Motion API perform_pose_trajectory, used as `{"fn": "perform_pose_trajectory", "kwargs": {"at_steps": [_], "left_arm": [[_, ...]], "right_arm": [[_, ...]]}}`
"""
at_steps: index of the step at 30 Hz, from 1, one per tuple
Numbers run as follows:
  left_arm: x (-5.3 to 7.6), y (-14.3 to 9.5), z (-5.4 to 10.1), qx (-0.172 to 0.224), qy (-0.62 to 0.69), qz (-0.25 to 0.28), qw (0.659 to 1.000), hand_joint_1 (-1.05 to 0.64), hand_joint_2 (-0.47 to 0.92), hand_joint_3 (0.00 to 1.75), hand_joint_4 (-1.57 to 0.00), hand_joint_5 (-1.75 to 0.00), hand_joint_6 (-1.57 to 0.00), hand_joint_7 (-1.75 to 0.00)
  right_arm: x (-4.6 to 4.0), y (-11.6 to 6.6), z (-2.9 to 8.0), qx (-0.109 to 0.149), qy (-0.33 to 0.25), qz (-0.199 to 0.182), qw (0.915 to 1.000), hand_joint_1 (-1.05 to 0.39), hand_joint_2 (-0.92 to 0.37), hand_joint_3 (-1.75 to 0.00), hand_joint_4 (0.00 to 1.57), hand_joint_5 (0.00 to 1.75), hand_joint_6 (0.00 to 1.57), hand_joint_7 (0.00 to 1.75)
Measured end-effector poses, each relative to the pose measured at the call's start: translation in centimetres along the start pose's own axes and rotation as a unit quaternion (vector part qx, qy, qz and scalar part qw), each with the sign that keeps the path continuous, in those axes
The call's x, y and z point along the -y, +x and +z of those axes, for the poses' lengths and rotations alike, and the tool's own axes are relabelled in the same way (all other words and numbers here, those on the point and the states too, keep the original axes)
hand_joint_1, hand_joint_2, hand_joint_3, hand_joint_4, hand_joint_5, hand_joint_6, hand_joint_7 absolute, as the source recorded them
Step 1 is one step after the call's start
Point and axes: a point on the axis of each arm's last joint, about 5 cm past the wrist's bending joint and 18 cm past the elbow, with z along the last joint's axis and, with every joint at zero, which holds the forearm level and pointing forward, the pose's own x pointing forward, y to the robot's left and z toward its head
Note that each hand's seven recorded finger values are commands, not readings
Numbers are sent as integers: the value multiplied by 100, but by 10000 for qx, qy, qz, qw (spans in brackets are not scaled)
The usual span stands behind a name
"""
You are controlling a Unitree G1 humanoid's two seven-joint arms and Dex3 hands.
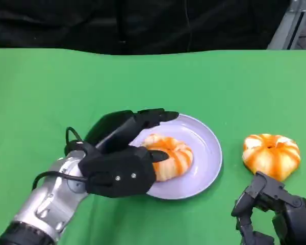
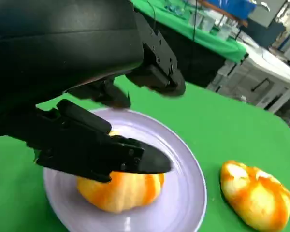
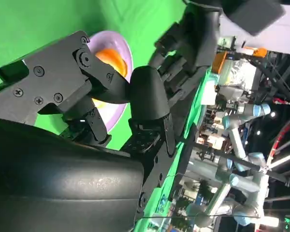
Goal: Grasp the bread from the table and place it into the plate.
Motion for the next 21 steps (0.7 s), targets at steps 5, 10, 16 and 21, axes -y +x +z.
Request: {"fn": "perform_pose_trajectory", "kwargs": {"at_steps": [5, 10, 16, 21], "left_arm": [[-44, -167, -14, 8, -1142, 81, 9934, 5, 68, 107, -70, -142, -89, -86], [-286, -545, 66, 192, -2991, 312, 9535, 6, 58, 130, -64, -164, -73, -137], [-350, -609, 85, 34, -3136, 249, 9492, 6, 58, 131, -64, -165, -72, -140], [-354, -606, 105, 54, -3148, 207, 9489, 6, 58, 131, -64, -165, -71, -141]], "right_arm": [[-3, -6, 5, -15, 4, 8, 10000, -16, -56, -112, 81, 175, 74, 156], [8, -10, 3, -23, -12, 16, 10000, -16, -55, -112, 81, 175, 73, 156], [10, -8, 3, -17, -20, 38, 10000, -16, -55, -112, 81, 175, 73, 156], [12, -13, 2, -27, -23, 37, 10000, -16, -55, -113, 81, 175, 74, 156]]}}
